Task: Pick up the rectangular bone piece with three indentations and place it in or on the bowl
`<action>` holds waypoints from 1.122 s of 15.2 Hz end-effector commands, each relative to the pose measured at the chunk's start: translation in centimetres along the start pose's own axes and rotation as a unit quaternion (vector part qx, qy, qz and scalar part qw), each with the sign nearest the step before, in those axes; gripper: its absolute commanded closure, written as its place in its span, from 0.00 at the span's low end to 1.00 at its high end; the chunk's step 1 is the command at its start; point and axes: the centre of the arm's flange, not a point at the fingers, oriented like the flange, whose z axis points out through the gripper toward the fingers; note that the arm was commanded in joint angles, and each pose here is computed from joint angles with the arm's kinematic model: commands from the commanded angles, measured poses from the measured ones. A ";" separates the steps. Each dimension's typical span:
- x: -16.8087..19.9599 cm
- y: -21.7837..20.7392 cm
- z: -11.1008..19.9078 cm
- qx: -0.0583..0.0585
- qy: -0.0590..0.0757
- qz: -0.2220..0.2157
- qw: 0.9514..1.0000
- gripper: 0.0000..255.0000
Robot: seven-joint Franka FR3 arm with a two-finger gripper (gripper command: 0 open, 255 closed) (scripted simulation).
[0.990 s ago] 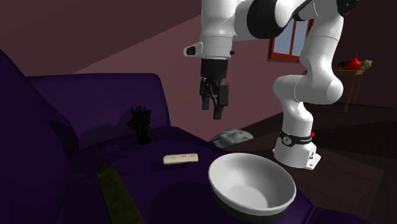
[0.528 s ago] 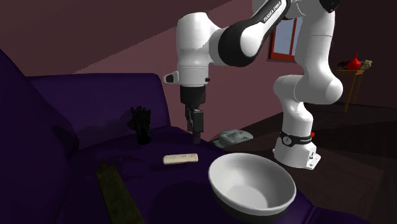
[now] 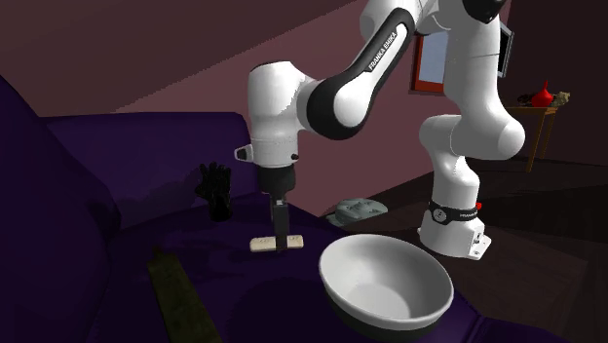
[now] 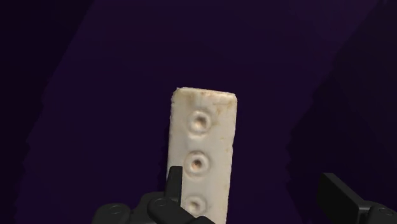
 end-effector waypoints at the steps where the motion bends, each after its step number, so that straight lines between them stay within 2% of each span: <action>1: 0.0 0.0 1.0 0.000 0.000 0.000 1.000 0.00; 3: 0.0 0.0 2.4 0.000 0.000 0.000 1.000 0.00; 11: 0.0 0.0 2.4 0.000 0.000 0.000 1.000 0.00; 12: 0.0 0.0 2.4 0.000 0.000 0.000 1.000 1.00; 17: 0.0 -0.1 2.3 0.000 0.000 0.000 1.000 1.00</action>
